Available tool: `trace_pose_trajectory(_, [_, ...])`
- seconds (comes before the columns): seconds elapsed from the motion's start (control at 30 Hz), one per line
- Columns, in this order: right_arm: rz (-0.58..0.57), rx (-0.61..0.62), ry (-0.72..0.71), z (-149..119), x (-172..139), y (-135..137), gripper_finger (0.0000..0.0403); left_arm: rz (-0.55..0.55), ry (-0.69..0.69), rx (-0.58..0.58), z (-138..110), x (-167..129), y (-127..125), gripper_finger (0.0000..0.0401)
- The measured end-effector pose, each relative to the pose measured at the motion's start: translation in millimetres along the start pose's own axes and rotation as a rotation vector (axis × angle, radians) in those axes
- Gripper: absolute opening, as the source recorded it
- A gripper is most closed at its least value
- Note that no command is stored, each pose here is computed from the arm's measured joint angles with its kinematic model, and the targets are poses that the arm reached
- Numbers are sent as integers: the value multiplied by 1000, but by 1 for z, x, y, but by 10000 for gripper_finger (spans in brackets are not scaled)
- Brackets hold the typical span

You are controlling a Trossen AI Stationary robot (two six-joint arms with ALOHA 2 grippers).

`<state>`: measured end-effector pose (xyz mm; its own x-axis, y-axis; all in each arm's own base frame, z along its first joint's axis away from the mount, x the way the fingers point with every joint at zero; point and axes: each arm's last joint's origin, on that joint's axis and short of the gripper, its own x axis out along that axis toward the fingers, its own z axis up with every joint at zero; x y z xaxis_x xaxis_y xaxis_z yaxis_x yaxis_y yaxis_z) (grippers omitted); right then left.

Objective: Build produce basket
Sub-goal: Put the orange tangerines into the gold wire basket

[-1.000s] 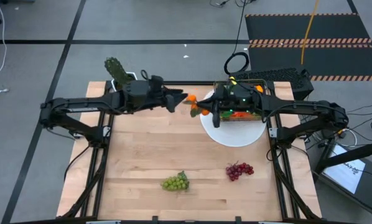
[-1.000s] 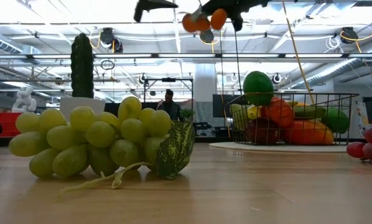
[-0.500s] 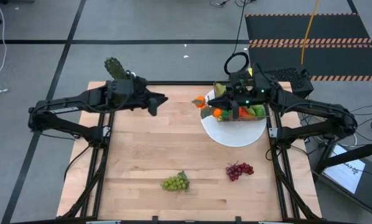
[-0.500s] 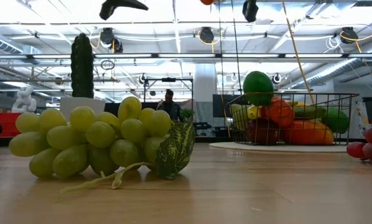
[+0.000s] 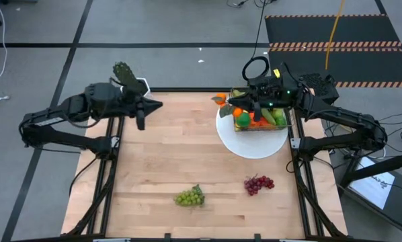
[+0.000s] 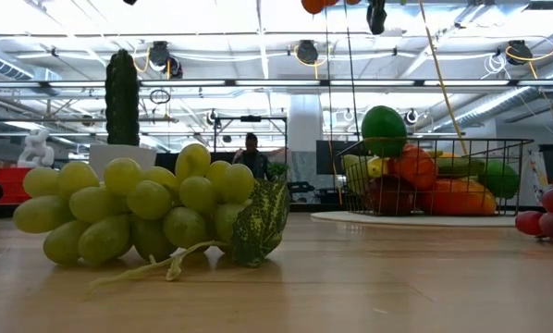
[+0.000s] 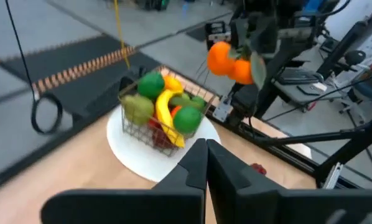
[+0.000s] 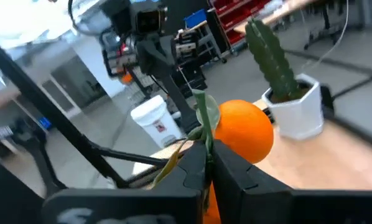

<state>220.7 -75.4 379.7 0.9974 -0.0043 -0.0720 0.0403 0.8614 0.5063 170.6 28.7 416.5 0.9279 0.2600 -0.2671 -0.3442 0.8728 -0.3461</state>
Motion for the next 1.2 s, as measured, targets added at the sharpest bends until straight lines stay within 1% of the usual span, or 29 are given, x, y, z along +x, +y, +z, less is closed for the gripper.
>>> trace_pose_trajectory(0.07, [0,-97,0,0,0,0,9,0,-26,28,2,-7,2,6])
trace_pose_trajectory(0.17, [3,-293,2,0,0,1,9,8,-49,63,4,-16,5,18])
trace_pose_trajectory(0.23, [4,-403,3,-1,0,1,9,19,-53,85,5,-20,7,22])
trace_pose_trajectory(0.47, [-28,-718,4,-1,0,0,9,59,-37,117,3,-26,13,4])
trace_pose_trajectory(0.57, [-29,-833,5,-1,0,0,9,71,-23,118,2,-26,15,8])
trace_pose_trajectory(0.77, [-108,-959,5,0,0,-2,9,82,2,135,0,-26,16,25])
trace_pose_trajectory(0.87, [-109,-1014,7,0,0,-2,9,82,2,138,0,-26,16,25])
trace_pose_trajectory(1.0, [-109,-1041,8,0,0,-2,9,82,1,110,0,-26,16,26])
trace_pose_trajectory(1.2, [-109,-1037,9,0,0,-2,9,87,22,118,-2,-27,17,26])
